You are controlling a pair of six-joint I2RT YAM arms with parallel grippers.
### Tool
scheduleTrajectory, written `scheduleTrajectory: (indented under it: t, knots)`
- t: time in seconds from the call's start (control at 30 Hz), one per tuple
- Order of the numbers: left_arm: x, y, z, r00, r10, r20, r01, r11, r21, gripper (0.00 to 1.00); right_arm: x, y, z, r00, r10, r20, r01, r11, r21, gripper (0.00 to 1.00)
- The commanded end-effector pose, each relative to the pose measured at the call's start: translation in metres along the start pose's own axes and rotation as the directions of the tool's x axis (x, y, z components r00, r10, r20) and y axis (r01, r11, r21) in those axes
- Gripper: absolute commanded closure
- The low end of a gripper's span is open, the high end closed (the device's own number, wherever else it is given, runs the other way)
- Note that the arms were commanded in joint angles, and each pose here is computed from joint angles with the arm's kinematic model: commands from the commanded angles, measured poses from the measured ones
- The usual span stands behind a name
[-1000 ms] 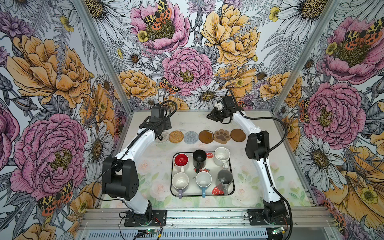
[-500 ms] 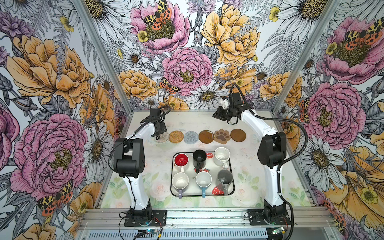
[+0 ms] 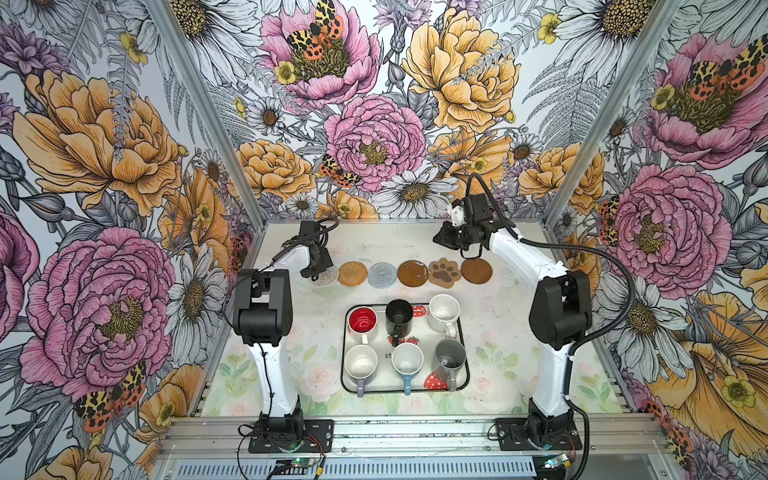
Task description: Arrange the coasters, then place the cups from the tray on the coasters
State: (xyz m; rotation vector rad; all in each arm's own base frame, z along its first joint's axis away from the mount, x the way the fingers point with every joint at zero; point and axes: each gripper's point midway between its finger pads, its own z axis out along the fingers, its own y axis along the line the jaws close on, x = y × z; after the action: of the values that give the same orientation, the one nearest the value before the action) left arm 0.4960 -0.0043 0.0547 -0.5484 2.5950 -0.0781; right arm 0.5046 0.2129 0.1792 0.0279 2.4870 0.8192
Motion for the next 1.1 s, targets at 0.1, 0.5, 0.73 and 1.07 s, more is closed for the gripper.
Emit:
scheduleTrajectory:
  t: [0.1,0.5,0.73,1.07]
  knots:
    - [-0.001,0.000,0.009,0.999,-0.041,-0.025,0.041,0.999,0.024,0.94,-0.018,0.013,-0.024,0.996,-0.028,0.083,0.030,0.999,-0.022,0.84]
    - [0.012,0.019,0.026,0.992,-0.102,-0.077,0.100,0.995,-0.031,0.94,-0.011,0.003,-0.020,0.998,0.007,0.068,-0.006,1.000,-0.020,0.85]
    - [0.015,0.036,0.032,0.984,-0.163,-0.075,0.157,0.984,-0.085,0.96,-0.013,0.000,-0.022,0.997,0.018,0.072,-0.016,1.000,-0.021,0.85]
    - [0.014,0.045,0.033,0.976,-0.207,-0.074,0.200,0.975,-0.096,0.96,-0.011,-0.002,-0.022,0.997,0.029,0.069,-0.028,0.999,-0.022,0.85]
